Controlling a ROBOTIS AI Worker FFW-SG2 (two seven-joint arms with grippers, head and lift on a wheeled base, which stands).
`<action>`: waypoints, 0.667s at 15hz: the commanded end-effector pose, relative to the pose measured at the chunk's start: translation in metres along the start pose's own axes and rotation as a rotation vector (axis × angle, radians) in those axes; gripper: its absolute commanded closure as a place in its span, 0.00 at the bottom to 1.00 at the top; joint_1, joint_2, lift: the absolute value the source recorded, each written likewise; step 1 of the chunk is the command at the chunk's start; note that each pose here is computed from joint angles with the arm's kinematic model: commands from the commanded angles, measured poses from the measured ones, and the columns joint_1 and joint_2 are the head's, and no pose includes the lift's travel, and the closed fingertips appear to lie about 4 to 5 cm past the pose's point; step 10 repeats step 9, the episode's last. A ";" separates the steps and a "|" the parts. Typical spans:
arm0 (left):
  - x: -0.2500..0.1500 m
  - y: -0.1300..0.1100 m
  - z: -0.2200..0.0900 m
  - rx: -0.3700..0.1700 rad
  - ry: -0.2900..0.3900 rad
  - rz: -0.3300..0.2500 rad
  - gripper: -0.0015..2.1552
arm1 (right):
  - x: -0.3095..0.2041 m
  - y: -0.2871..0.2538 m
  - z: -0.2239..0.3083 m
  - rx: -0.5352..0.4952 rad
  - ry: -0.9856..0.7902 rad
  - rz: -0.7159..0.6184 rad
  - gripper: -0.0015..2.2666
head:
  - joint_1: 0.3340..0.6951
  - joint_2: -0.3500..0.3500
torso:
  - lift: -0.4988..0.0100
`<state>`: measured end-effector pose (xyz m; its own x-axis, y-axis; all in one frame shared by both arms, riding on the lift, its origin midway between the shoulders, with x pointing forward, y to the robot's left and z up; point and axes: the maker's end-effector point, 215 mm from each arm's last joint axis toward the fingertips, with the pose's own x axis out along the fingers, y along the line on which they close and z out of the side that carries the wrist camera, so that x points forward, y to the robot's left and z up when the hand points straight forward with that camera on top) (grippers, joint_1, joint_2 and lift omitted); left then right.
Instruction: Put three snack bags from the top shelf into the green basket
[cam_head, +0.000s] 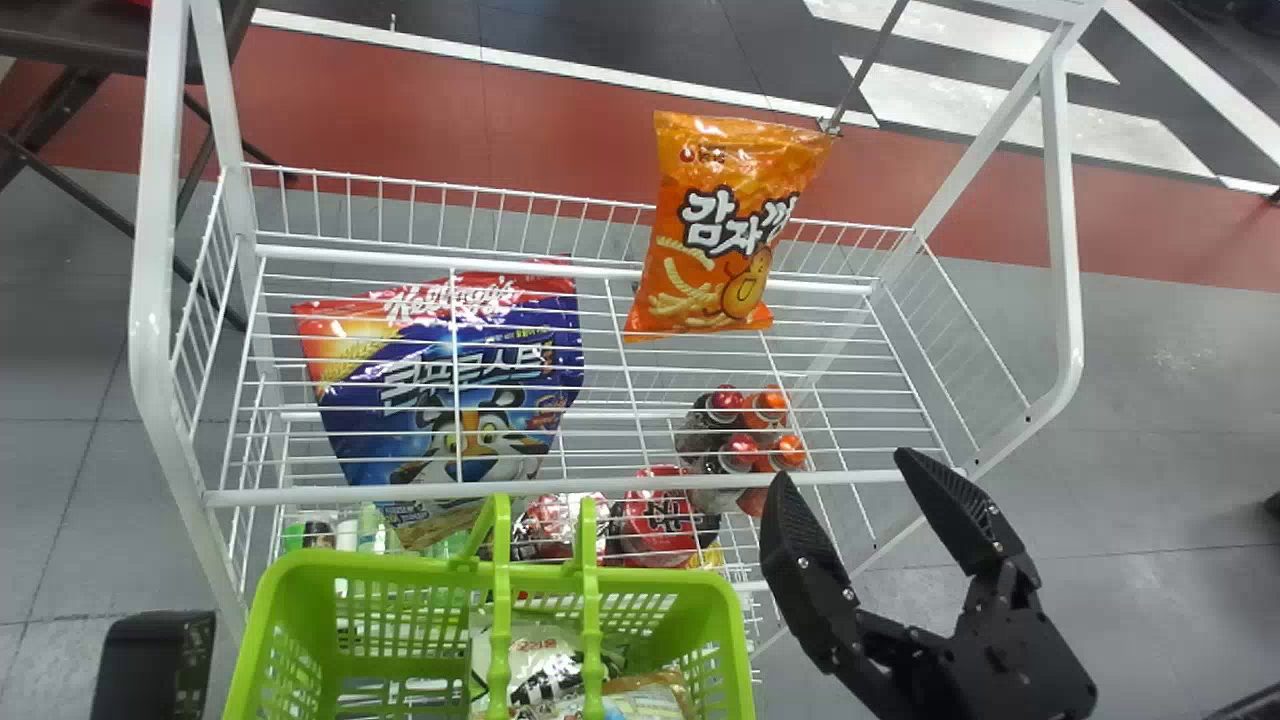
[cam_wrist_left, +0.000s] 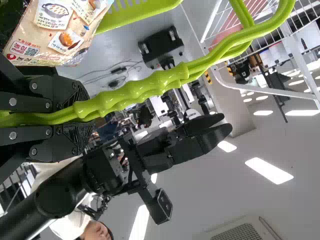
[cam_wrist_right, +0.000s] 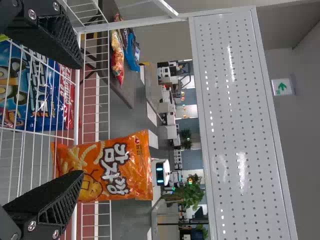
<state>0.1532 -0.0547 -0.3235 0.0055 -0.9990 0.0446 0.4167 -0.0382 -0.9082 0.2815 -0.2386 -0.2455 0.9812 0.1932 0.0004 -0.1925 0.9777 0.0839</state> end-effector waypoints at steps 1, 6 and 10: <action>0.000 -0.001 -0.001 -0.001 0.002 -0.001 0.82 | 0.001 0.000 0.001 0.000 -0.002 0.000 0.03 | 1.00 0.00 | 0.89; -0.001 -0.001 -0.001 -0.002 0.000 0.000 0.82 | 0.000 -0.001 0.002 0.000 -0.006 -0.002 0.03 | 1.00 0.00 | 0.89; -0.001 -0.001 -0.002 -0.003 0.000 0.000 0.82 | 0.000 -0.002 0.001 -0.002 -0.004 -0.004 0.03 | 1.00 0.00 | 0.89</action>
